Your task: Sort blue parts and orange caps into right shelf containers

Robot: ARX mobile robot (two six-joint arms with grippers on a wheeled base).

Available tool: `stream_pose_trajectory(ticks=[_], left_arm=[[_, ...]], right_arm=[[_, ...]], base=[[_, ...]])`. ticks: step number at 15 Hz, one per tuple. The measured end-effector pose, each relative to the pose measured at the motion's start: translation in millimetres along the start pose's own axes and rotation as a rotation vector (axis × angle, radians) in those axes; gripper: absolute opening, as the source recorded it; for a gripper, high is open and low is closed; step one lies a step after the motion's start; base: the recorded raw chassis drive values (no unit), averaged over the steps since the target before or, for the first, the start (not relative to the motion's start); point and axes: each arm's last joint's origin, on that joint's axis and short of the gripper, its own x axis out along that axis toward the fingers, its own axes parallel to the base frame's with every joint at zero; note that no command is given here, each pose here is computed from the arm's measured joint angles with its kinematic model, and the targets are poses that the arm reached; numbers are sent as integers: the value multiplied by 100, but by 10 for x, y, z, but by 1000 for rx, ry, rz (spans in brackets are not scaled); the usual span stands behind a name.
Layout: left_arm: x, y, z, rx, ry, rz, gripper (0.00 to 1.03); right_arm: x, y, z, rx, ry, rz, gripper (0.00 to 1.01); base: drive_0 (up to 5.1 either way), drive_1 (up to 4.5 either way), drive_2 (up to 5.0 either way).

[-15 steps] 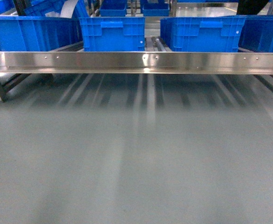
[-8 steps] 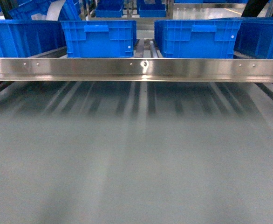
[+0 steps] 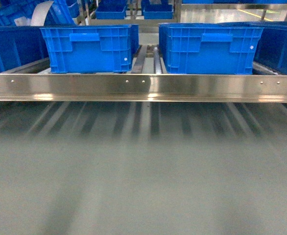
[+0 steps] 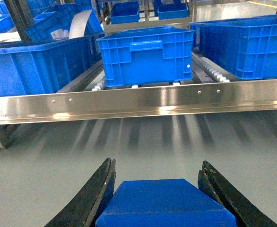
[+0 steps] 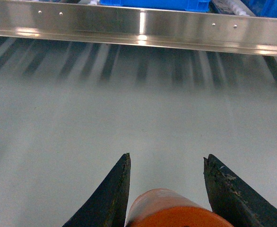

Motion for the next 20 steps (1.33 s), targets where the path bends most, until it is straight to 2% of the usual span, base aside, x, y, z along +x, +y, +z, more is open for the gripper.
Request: stream_pose_trajectory(ticks=[19,20], left_arm=[[0,2,6,-1,-6,1,44],[-1,1,3,0,-2,1,44]], right_arm=[[0,0,-1,0,2,0,42],[0,0,2,0,-2,0,42]], base=[[4,403,-394],[0,0,0]])
